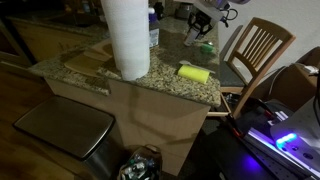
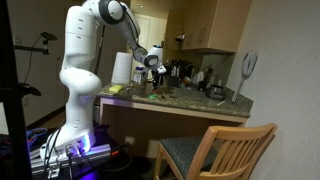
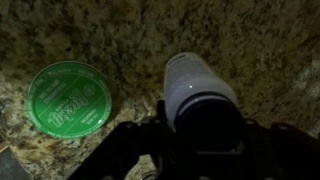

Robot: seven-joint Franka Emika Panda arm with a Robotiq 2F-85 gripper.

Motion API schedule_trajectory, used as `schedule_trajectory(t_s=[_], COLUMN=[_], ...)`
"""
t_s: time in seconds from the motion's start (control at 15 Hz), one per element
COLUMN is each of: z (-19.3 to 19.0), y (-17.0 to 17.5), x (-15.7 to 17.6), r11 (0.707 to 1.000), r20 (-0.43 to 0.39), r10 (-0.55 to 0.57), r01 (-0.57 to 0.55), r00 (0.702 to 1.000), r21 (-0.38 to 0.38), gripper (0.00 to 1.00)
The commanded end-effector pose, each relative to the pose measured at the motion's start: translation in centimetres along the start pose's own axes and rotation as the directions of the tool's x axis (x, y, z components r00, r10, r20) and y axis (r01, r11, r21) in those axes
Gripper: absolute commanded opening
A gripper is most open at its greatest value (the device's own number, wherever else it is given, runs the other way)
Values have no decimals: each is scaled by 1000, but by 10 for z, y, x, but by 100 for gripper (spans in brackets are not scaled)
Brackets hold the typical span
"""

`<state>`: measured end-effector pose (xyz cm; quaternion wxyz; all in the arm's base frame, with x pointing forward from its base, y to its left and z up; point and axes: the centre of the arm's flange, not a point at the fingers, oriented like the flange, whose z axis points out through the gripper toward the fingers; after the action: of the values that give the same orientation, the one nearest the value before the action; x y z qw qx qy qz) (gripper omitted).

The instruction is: Move the can nearer to the paper towel

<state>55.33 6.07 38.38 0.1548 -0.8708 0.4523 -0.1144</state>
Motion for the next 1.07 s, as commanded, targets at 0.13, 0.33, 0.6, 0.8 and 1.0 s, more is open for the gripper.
schedule_trajectory(t_s=[0.13, 0.33, 0.6, 0.8, 1.0], z=[-31, -56, -87, -84, -83], y=[-34, -59, -75, -77, -79], x=[-6, -31, -81, -115, -122], r11=[993, 964, 892, 826, 827], r20=[84, 180, 279, 366, 349], r10=[-108, -233, -408, -515, -519], r01=[111, 251, 444, 563, 562], r00=[991, 956, 870, 776, 781], r21=[-36, -83, -80, -33, -27], gripper=[27, 27, 27, 27, 52])
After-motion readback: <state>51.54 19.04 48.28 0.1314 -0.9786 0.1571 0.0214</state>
